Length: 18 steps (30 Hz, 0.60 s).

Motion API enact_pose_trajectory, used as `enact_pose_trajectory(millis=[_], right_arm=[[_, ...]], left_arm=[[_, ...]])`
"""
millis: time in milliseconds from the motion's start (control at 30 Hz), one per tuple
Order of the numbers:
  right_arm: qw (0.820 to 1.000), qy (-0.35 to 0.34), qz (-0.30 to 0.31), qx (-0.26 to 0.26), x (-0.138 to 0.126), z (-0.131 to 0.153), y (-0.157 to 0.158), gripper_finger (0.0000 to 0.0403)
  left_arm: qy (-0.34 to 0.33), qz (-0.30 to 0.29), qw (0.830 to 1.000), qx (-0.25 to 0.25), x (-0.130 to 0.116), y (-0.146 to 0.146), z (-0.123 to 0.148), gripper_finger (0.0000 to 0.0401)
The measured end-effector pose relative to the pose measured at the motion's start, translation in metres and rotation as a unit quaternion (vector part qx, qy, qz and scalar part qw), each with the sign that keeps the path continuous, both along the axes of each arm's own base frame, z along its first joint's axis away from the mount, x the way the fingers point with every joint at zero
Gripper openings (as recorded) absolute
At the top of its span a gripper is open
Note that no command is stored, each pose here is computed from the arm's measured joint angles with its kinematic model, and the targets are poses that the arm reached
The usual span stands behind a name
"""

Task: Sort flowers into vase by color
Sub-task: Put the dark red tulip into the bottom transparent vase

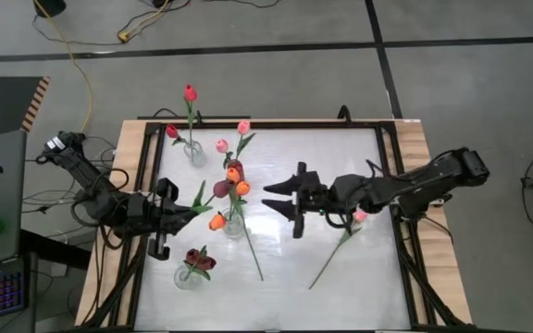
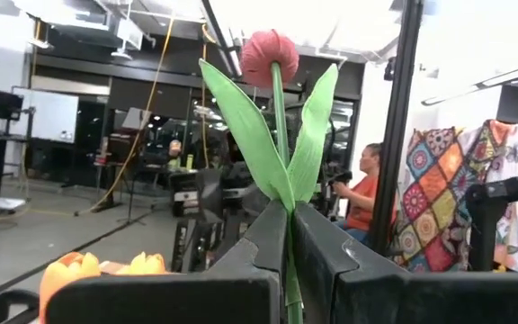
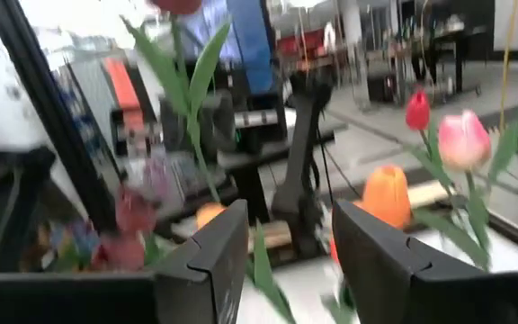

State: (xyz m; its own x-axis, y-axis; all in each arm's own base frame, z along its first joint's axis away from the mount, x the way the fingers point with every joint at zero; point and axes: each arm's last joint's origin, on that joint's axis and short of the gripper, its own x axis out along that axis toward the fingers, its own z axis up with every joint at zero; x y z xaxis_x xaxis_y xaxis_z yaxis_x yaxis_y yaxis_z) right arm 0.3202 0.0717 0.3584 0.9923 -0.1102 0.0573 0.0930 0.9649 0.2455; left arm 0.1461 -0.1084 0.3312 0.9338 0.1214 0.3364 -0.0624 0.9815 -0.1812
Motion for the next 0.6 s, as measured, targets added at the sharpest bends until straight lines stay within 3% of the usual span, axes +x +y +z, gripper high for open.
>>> enact_pose_trajectory(millis=[133,400,600], right_arm=[[0.999,-0.047,-0.011,0.007,0.017,-0.002,-0.005,0.0189],[0.993,-0.063,0.027,-0.098,0.057,-0.002,-0.001,0.0189],[0.986,-0.077,0.033,-0.142,0.084,0.005,0.006,0.0189]], left_arm=[[-0.007,-0.005,1.0,0.008,0.003,0.003,0.0,0.0],[-0.008,0.009,1.0,0.01,0.007,0.008,0.0,0.0],[-0.004,0.011,1.0,0.015,0.007,0.008,0.0,0.0]])
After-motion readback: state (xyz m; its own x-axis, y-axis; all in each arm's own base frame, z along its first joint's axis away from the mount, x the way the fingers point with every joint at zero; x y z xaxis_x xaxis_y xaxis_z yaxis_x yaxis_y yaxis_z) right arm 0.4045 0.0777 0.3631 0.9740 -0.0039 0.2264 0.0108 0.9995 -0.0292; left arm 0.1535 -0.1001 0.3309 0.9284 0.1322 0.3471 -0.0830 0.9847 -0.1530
